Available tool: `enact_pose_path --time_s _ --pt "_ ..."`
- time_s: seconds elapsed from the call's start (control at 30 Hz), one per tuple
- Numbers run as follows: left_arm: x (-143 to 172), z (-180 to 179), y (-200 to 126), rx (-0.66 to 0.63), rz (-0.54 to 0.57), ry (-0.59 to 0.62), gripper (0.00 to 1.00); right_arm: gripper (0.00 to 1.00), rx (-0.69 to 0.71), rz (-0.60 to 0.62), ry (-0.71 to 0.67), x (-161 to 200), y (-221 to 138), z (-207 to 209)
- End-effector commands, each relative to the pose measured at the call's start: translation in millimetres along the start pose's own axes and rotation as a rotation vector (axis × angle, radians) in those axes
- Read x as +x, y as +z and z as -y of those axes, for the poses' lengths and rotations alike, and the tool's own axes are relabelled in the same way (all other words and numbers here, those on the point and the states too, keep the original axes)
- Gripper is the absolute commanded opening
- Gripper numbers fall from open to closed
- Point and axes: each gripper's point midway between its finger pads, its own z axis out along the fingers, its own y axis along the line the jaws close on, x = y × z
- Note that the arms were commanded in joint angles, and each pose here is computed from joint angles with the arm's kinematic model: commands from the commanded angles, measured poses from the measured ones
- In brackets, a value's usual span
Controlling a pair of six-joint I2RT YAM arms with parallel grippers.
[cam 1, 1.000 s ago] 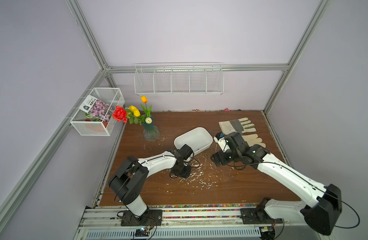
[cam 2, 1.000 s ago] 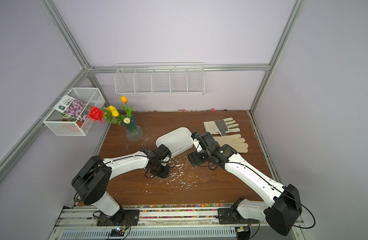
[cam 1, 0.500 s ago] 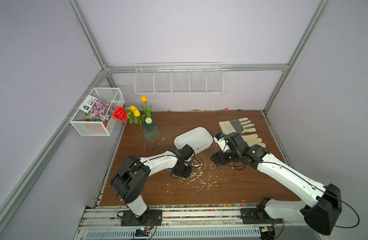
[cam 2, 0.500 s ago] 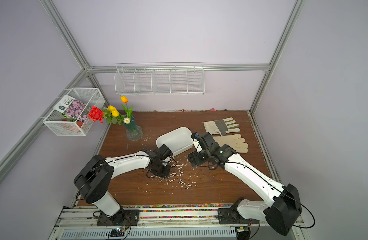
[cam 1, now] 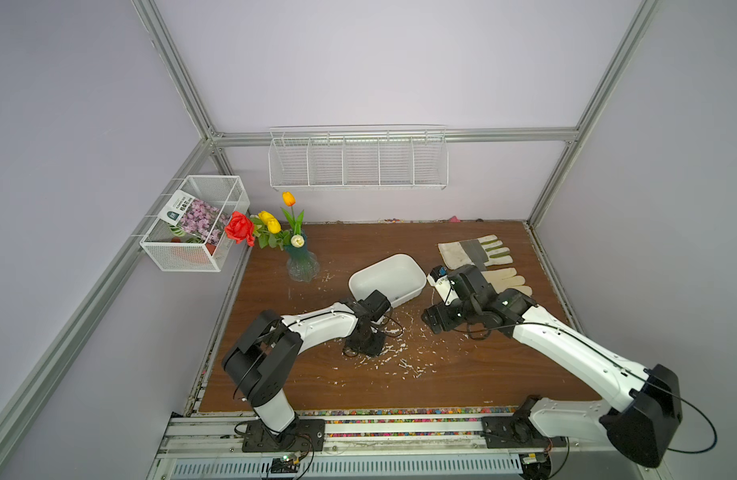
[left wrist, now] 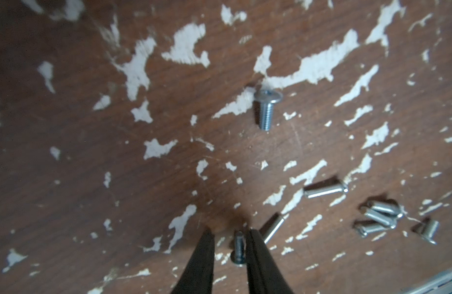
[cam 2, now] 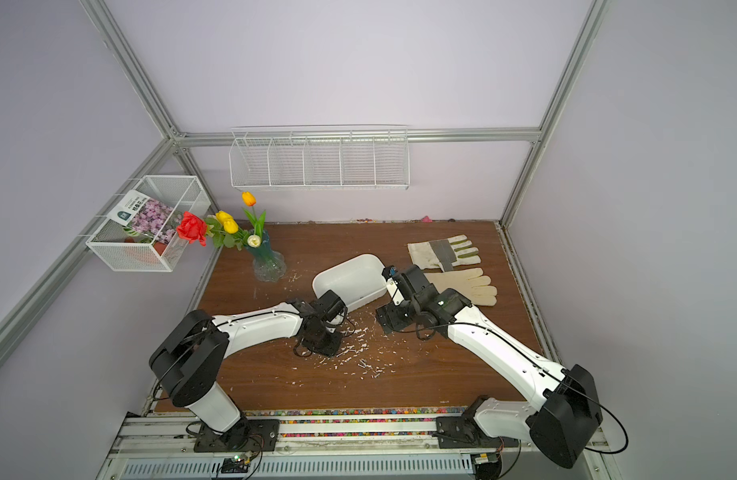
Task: Put the screws on the desktop into the storage box
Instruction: Pick up the screw from the center of the board.
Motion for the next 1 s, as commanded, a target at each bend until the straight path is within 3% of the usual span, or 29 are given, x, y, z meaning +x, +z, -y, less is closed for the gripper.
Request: enact_pose_path --time_s 0.0,0.43,0.97 --pt "9.2 -2.8 0.9 -0.026 -0.034 -0.005 0.27 0.91 0.009 -0.022 0.008 6.4 5.1 3.0" --pt "9.3 -5.6 -0.4 -0.097 -0.044 0.018 0.26 0.91 0.013 -0.031 0.008 7.8 7.4 3.8" --pt "5.5 -6.1 -0.1 -0.163 -0.015 0.018 0.11 0.90 0.014 -0.029 0.006 7.4 7.0 4.1"
